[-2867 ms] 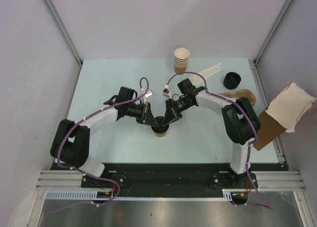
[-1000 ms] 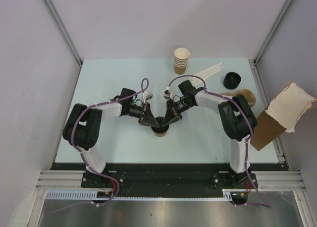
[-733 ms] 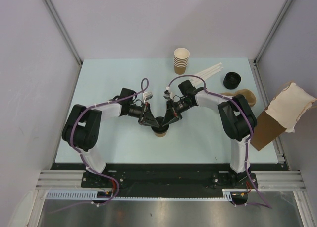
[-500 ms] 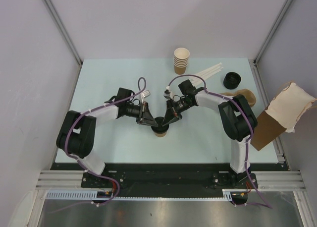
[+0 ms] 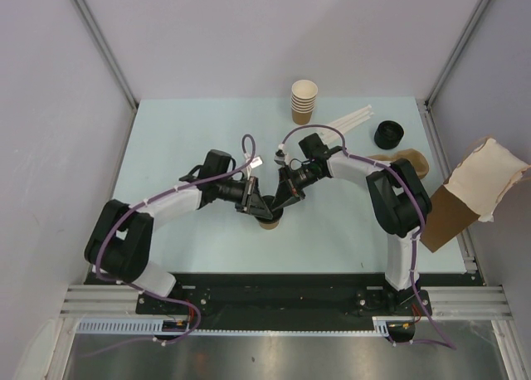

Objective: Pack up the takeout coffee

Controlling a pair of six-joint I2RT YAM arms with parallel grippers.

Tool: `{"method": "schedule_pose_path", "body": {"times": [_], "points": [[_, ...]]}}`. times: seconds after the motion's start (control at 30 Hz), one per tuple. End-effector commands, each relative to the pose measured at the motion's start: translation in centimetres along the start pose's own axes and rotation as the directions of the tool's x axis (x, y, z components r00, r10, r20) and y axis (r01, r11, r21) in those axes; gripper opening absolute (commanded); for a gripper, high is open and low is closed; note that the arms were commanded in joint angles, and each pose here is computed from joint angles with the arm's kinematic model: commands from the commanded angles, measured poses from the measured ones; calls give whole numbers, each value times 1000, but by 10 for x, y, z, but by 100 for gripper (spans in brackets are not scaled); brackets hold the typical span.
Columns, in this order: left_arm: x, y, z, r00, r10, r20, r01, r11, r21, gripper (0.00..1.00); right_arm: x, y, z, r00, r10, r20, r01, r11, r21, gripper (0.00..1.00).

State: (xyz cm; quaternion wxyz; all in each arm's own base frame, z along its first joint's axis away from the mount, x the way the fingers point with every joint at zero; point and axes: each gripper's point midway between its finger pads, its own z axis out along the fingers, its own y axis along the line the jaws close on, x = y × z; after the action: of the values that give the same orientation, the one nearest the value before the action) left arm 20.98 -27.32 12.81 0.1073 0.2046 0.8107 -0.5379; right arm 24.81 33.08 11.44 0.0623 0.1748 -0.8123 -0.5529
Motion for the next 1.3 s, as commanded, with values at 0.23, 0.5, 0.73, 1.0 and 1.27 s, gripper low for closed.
{"method": "schedule_pose_path", "body": {"times": [0.23, 0.5, 0.73, 1.0, 1.27], "points": [[18, 63, 17, 993, -110, -41, 102, 981, -166, 5, -8, -51, 2, 999, -6, 54, -3, 986, 168, 1], [-9, 14, 6, 1000, 9, 12, -9, 1000, -30, 12, -17, -22, -1, 991, -108, 77, 100, 989, 105, 5], [-34, -47, -18, 982, 156, 106, -162, 985, 57, 37, -29, 37, -13, 973, -196, 124, 201, 979, -21, 17], [-47, -73, -52, 928, 319, 190, -311, 948, -74, 61, -26, 74, -33, 956, -246, 158, 256, 965, -48, 24], [-51, -46, -49, 929, 319, 189, -285, 940, -186, 54, 5, 57, -40, 965, -242, 98, 235, 969, 75, 18]]}}
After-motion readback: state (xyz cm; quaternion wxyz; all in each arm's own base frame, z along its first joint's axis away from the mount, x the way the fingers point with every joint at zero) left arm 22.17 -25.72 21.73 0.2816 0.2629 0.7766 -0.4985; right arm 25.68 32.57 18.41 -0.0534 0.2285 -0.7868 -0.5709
